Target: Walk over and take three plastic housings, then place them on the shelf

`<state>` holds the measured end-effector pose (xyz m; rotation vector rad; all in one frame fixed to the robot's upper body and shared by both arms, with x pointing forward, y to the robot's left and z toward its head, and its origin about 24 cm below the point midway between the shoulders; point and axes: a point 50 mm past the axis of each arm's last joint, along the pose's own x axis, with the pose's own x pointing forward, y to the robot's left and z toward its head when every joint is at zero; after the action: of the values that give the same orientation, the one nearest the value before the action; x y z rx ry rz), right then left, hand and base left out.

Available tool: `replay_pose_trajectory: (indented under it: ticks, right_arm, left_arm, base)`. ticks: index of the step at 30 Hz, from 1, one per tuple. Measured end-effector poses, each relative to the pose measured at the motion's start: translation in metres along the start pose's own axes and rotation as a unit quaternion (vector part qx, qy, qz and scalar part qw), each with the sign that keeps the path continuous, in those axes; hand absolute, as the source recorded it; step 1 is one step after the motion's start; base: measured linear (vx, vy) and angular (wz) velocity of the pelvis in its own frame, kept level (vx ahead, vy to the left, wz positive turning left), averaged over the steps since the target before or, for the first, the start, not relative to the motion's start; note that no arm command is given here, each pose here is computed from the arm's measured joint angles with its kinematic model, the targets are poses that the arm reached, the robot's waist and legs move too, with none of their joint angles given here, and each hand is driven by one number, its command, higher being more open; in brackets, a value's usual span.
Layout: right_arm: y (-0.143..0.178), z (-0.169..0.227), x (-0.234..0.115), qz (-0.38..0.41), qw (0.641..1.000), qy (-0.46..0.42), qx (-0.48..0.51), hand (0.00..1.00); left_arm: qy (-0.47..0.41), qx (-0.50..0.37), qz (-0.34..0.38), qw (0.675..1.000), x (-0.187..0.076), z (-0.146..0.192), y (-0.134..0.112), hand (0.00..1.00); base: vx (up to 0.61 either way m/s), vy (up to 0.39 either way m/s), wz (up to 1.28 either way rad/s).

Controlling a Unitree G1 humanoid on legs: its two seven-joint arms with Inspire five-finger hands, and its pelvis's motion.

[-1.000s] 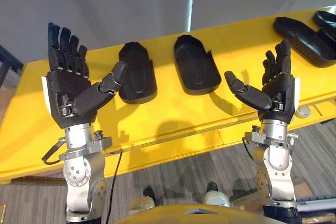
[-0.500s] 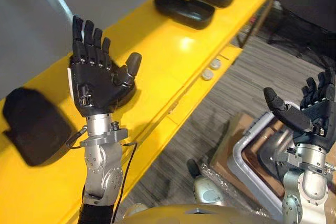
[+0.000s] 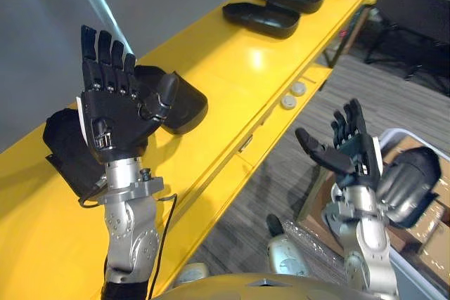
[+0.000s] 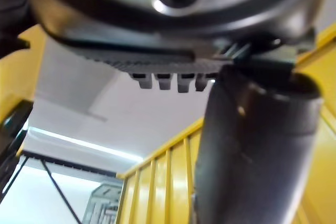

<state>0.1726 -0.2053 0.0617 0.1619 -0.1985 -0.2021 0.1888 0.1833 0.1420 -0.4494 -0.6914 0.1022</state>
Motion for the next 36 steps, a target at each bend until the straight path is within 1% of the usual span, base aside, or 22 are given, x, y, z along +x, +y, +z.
replay_pose_trajectory:
  ticks: [2,4,6,9,10,12,13,14,15,16,17,18,21,23,25,26,28,29,31,32,35,36]
  right_arm:
    - [0.005,0.008,0.003,0.023,1.000,-0.019,0.002,1.00]
    - [0.006,0.015,0.004,0.042,0.998,-0.037,-0.003,1.00]
    - [0.007,0.012,0.004,0.036,0.999,-0.038,-0.002,1.00]
    - [0.020,-0.008,0.011,0.030,0.999,-0.016,0.007,1.00]
    - [0.028,-0.015,0.012,0.032,0.999,-0.004,0.017,1.00]
    - [0.041,-0.019,0.010,0.052,0.999,0.003,0.015,1.00]
    - [0.050,-0.021,0.008,0.065,0.998,0.004,0.012,1.00]
    - [0.052,-0.021,0.008,0.069,0.998,0.005,0.009,1.00]
    - [0.050,-0.022,0.009,0.069,0.998,0.009,0.000,1.00]
    - [0.043,-0.023,0.008,0.064,0.998,0.015,-0.013,1.00]
    - [0.039,-0.023,0.008,0.062,0.998,0.019,-0.020,1.00]
    - [0.032,-0.024,0.008,0.053,0.998,0.025,-0.030,1.00]
    - [0.015,-0.026,0.001,0.025,0.998,0.042,-0.048,1.00]
    - [0.012,-0.030,-0.006,0.023,0.997,0.057,-0.049,1.00]
    - [0.014,-0.031,-0.008,0.036,0.997,0.066,-0.030,1.00]
    - [0.017,-0.033,-0.008,0.040,0.997,0.071,-0.006,1.00]
    - [0.018,-0.033,-0.008,0.039,0.997,0.071,0.001,1.00]
    - [0.027,-0.042,0.000,0.042,0.996,0.080,0.013,1.00]
    - [0.031,-0.053,0.006,0.033,0.995,0.096,0.011,1.00]
    - [0.029,-0.064,0.012,0.013,0.993,0.114,0.003,1.00]
    - [0.018,-0.075,0.027,-0.031,0.991,0.127,-0.015,1.00]
    - [0.014,-0.076,0.040,-0.057,0.991,0.121,-0.021,1.00]
  left_arm:
    - [-0.009,0.009,0.007,1.000,0.003,0.002,0.004,1.00]
    - [-0.011,0.007,0.003,1.000,0.005,0.001,0.003,1.00]
    - [-0.019,0.002,-0.014,1.000,0.009,0.001,0.000,1.00]
    - [-0.022,-0.010,-0.006,1.000,0.008,-0.002,0.001,1.00]
    - [-0.013,-0.027,0.006,1.000,0.006,-0.006,0.004,1.00]
    - [-0.006,-0.056,0.030,0.998,0.003,-0.010,0.008,1.00]
    - [-0.001,-0.057,0.040,0.998,0.001,-0.012,0.011,1.00]
    - [0.006,-0.059,0.042,0.997,0.000,-0.016,0.012,1.00]
    - [0.036,-0.087,0.054,0.994,-0.005,-0.030,0.007,1.00]
    - [0.076,-0.113,0.053,0.989,-0.012,-0.044,-0.003,1.00]
    - [0.097,-0.123,0.049,0.986,-0.016,-0.050,-0.009,1.00]
    - [0.127,-0.143,0.036,0.981,-0.021,-0.058,-0.022,1.00]
    - [0.169,-0.176,-0.012,0.970,-0.028,-0.068,-0.048,1.00]
    - [0.180,-0.185,-0.033,0.966,-0.032,-0.069,-0.055,1.00]
    - [0.183,-0.179,-0.029,0.966,-0.035,-0.067,-0.053,1.00]
    - [0.193,-0.163,-0.025,0.967,-0.038,-0.068,-0.046,1.00]
    - [0.195,-0.160,-0.022,0.968,-0.039,-0.067,-0.045,1.00]
    - [0.191,-0.120,-0.036,0.973,-0.037,-0.065,-0.037,1.00]
    - [0.190,-0.102,-0.042,0.976,-0.035,-0.064,-0.033,1.00]
    - [0.189,-0.077,-0.054,0.978,-0.034,-0.063,-0.032,1.00]
    - [0.186,-0.067,-0.078,0.977,-0.033,-0.063,-0.033,1.00]
    - [0.181,-0.046,-0.092,0.978,-0.032,-0.062,-0.035,1.00]
  base:
    - [-0.32,-0.031,-1.16]
    - [-0.28,-0.064,-0.64]
    - [-0.19,-0.114,-0.24]
    - [-0.13,-0.335,-0.37]
    - [-0.07,-0.426,-0.54]
    - [-0.10,-0.580,-0.78]
    - [-0.09,-0.482,-0.76]
    - [-0.14,-0.708,-0.65]
    - [-0.14,-0.700,-0.38]
    - [-0.15,-0.804,-0.31]
    - [-0.09,-0.520,-0.20]
    - [-0.06,-0.440,-0.19]
    - [-0.04,-0.263,-0.23]
    - [-0.01,-0.065,-0.50]
    - [-0.09,0.082,-1.00]
    - [-0.13,0.139,-1.00]
    - [-0.11,0.139,-0.59]
    - [-0.10,0.165,-0.46]
    - [-0.10,0.125,-0.48]
    - [-0.07,0.050,-0.29]
    - [-0.02,0.034,0.11]
    - [-0.03,0.010,0.37]
